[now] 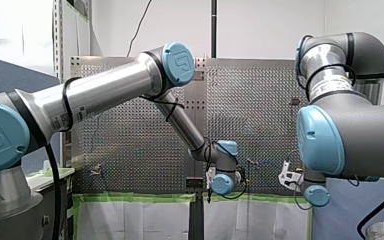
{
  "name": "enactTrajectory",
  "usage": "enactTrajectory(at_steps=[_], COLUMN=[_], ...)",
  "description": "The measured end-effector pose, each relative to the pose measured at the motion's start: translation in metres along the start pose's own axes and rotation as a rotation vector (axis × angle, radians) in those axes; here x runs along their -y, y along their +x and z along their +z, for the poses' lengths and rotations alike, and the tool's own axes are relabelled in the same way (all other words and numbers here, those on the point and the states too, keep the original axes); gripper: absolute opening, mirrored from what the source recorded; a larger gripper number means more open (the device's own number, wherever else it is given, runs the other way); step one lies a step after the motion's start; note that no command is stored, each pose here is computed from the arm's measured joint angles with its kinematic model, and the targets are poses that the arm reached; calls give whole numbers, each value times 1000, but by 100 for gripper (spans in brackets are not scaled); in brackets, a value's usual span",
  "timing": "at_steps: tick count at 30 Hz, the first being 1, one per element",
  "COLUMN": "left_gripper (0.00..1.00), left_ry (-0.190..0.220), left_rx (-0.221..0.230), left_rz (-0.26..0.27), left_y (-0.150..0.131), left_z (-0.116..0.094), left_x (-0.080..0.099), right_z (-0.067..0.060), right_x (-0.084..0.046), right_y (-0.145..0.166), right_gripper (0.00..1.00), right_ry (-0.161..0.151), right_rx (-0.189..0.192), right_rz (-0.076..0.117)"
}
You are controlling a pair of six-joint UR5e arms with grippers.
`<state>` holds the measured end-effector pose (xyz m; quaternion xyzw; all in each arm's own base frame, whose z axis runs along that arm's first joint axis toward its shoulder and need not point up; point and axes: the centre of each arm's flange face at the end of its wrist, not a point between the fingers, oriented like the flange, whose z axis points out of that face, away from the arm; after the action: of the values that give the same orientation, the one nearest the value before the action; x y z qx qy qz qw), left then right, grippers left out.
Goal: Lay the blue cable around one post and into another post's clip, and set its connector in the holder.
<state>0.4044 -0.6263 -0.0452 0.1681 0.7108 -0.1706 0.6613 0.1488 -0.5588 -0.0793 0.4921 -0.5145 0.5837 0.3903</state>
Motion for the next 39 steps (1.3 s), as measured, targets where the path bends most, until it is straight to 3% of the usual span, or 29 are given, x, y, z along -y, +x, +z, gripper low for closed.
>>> enactTrajectory(at_steps=[10,18,21,39], left_gripper=[0,0,0,0], left_ry=[0,-6,-9,-5], left_rx=[10,-3,-5,24], left_rz=[-25,-47,-50,-65], left_y=[-4,0,0,-12], left_z=[5,7,8,24], left_x=[0,-2,-3,3], right_z=[10,16,16,24], right_x=[-14,-30,-34,-37], right_y=[6,11,12,16], right_gripper=[0,0,0,0], right_ry=[-4,-27,-34,-18], right_rx=[3,-10,-13,-23], right_rz=[7,52,58,50])
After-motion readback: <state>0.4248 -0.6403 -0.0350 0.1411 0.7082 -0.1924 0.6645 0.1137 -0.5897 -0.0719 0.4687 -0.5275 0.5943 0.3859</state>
